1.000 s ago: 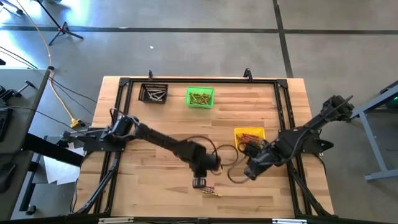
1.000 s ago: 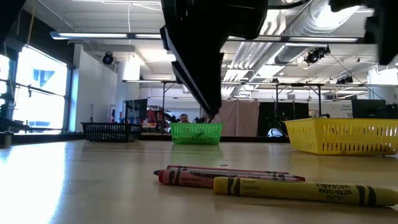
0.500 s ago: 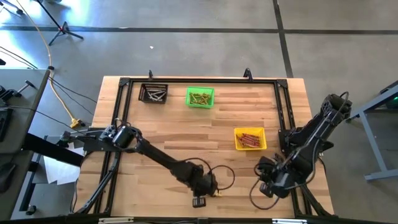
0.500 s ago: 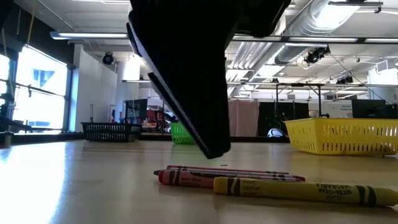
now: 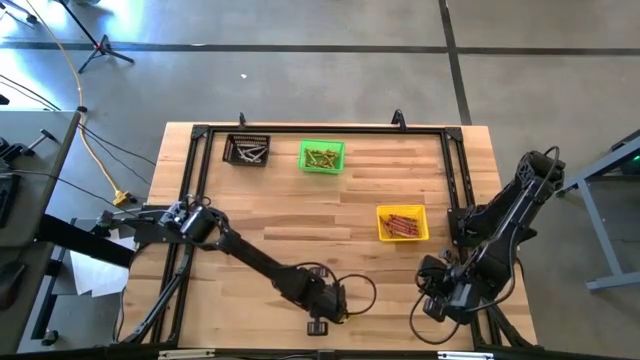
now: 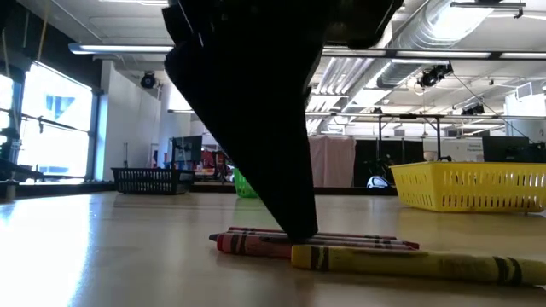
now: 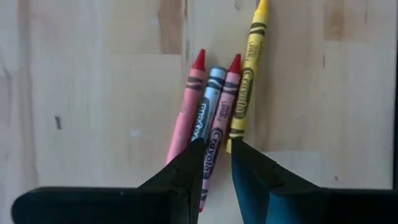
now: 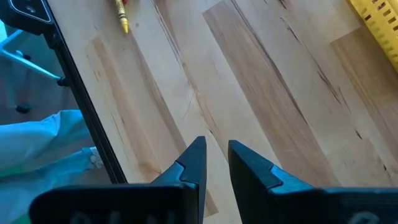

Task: Sort crayons
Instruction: Put the red crayon into the yellow basket

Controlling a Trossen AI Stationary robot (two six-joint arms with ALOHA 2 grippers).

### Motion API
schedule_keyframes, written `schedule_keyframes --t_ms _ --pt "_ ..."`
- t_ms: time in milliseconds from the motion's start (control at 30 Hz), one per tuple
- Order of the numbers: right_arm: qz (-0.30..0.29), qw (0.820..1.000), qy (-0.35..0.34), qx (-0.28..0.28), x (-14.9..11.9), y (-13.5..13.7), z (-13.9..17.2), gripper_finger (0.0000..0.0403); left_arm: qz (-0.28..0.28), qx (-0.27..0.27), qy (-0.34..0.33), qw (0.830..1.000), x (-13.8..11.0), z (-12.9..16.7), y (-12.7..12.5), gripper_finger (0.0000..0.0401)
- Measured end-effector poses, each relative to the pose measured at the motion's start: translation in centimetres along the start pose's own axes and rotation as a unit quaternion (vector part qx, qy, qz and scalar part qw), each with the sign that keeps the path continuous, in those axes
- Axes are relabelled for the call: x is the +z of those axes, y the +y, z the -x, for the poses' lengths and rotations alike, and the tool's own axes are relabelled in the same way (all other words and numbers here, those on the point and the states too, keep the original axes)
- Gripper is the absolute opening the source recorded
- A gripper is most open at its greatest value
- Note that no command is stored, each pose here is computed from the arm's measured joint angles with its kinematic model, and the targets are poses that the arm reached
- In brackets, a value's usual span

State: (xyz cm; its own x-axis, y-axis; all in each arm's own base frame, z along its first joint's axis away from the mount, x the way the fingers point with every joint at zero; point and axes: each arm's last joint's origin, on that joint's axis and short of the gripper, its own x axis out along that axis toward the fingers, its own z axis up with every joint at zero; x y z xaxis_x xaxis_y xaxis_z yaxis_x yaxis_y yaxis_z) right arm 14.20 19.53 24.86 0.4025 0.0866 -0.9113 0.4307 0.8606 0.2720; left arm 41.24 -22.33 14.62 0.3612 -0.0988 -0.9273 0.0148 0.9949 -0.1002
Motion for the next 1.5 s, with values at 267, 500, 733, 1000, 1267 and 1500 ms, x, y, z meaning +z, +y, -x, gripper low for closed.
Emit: schedule_keyframes --t_ms 267,500,733,1000,1267,1500 --pt "0.0 1.0 0.0 0.0 0.0 0.0 0.0 0.0053 -0.008 0.003 0.012 1.0 -0.7 -0.8 -0.7 0.0072" --pt "0.0 1.0 0.0 0.0 0.0 0.0 0.0 0.0053 -0.009 0.013 0.013 1.0 -0.9 -1.1 -0.8 0.0072" --pt "0.002 1.0 0.0 0.0 0.0 0.0 0.0 0.0053 0.006 0.013 0.015 1.0 -0.9 -1.2 -0.8 0.0024" --pt "0.004 1.0 0.0 0.0 0.0 0.0 0.0 0.0053 0.032 -0.007 0.021 0.999 -0.8 0.0 -0.8 0.0004" --pt "0.002 1.0 -0.001 0.0 0.0 0.0 0.0 0.0053 0.044 -0.002 -0.055 0.997 1.1 4.9 0.0 0.0001" --pt "-0.006 0.998 -0.054 -0.009 0.7 -0.1 -0.1 0.0053 0.022 0.008 -0.173 0.985 4.8 6.6 3.2 0.0001"
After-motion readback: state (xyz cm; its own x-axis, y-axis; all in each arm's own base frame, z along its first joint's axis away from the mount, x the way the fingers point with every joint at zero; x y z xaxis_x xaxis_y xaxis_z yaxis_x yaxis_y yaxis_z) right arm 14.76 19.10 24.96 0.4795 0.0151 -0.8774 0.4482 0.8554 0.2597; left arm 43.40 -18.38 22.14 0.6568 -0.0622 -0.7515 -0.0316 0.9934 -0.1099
